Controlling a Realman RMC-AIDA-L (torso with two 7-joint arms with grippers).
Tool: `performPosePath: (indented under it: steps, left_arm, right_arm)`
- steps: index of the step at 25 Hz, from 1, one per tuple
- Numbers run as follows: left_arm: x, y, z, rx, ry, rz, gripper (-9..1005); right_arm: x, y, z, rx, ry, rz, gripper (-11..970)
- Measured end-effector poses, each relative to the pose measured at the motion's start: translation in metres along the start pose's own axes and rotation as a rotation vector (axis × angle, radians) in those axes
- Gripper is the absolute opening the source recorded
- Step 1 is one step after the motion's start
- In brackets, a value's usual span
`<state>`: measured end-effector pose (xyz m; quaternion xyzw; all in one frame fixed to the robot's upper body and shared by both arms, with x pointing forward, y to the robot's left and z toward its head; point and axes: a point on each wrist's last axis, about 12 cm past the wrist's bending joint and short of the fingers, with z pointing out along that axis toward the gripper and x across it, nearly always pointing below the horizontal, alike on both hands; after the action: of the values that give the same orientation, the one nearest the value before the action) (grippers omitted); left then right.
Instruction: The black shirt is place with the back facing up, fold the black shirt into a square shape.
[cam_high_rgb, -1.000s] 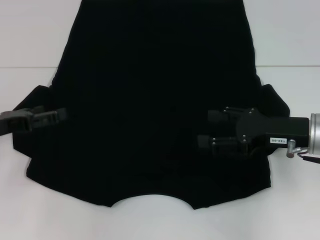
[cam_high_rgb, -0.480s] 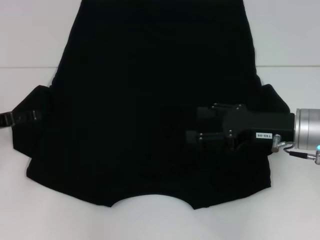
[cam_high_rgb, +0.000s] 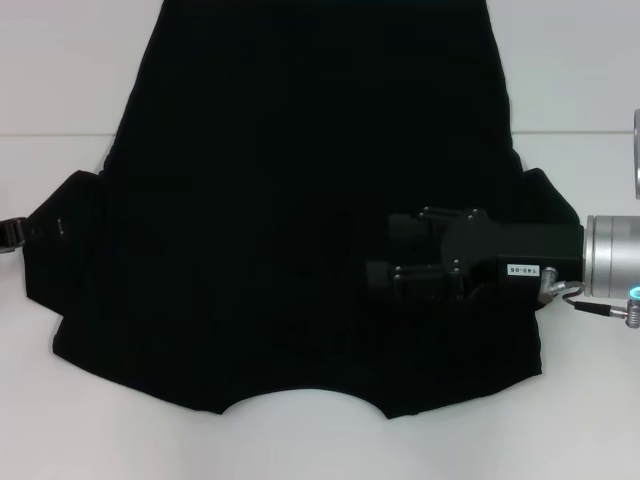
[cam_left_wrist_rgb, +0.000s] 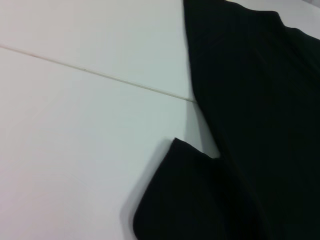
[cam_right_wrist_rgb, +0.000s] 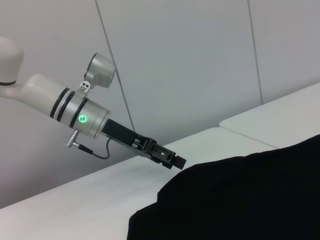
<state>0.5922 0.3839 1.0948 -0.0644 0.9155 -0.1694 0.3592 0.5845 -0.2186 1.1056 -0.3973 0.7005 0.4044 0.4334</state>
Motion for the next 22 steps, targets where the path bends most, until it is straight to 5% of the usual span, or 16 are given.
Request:
performPosePath:
  steps: [22]
  left_arm:
    - [0.010,-0.003,0.020,-0.084,-0.008,-0.029,897]
  right_arm:
    - [-0.001,-0.003,0.000,0.022,-0.007,0.003,885]
